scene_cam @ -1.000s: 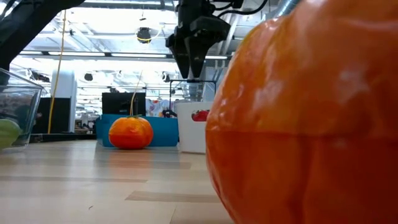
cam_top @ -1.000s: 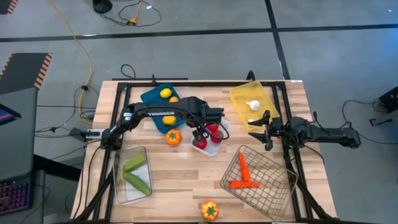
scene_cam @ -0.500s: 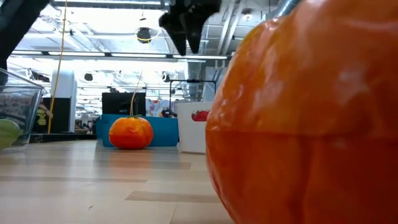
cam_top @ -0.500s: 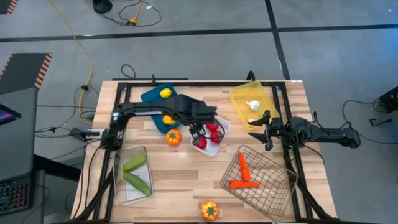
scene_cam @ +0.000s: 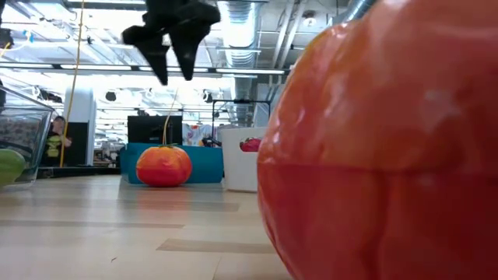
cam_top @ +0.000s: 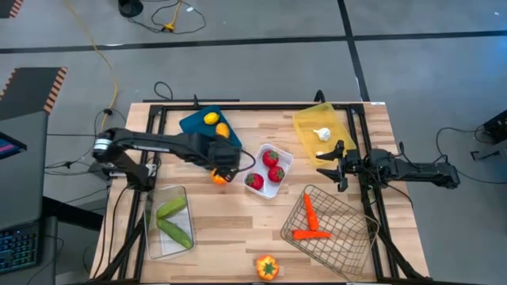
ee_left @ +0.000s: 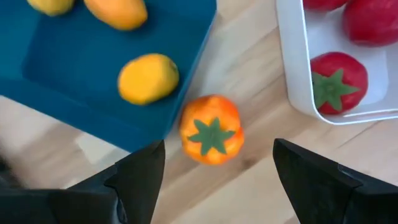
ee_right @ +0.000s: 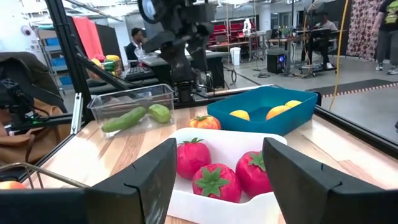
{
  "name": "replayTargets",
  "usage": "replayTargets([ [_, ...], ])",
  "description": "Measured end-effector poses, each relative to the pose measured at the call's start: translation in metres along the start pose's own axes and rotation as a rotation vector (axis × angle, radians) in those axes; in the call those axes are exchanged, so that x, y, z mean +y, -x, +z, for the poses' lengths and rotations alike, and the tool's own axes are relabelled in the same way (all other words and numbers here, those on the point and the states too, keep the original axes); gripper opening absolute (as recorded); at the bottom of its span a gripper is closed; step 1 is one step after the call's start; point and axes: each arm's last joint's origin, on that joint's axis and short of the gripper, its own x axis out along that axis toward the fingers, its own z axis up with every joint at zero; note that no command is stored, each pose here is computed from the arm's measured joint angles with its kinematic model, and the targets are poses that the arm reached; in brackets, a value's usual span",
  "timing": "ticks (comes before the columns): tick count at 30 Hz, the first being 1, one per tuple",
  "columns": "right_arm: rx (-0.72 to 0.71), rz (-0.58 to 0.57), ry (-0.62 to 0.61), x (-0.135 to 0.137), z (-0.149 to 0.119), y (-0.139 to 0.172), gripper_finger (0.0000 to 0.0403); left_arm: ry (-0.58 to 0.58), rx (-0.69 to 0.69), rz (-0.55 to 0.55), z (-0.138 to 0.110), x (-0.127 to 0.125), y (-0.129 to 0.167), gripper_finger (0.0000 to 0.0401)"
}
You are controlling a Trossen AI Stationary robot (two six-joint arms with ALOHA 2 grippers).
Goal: Sort produce into baskets
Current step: Put the top orange tomato into the white bin
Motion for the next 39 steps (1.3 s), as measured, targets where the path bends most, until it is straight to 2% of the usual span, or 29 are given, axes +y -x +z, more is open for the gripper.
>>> replayTargets([
  [8, 0.0, 0.0, 0.0, 0.0, 0.0, 0.0, 0.0265, 0.154, 0.017, -0.098, -0.026, 0.016, -0.032, 0.0295],
  [15, 0.0, 0.0, 0.0, 0.0, 0.0, 0.0, 0.0265, 0.274, 0.066, -0.118, -0.038, 0.019, -0.056, 0.0348],
  [21, 0.0, 0.0, 0.0, 0.0, 0.0, 0.0, 0.0265, 0.299, 0.033, -0.118, -0.039, 0.019, -0.063, 0.0394],
  [27, 0.0, 0.0, 0.0, 0.0, 0.0, 0.0, 0.0265, 0.363, 0.005, -0.096, -0.046, 0.022, -0.077, 0.0396],
  [39, 0.0, 0.0, 0.0, 0.0, 0.0, 0.0, 0.0265, 0.391, -0.022, -0.15, -0.055, 0.023, -0.101, 0.0399],
])
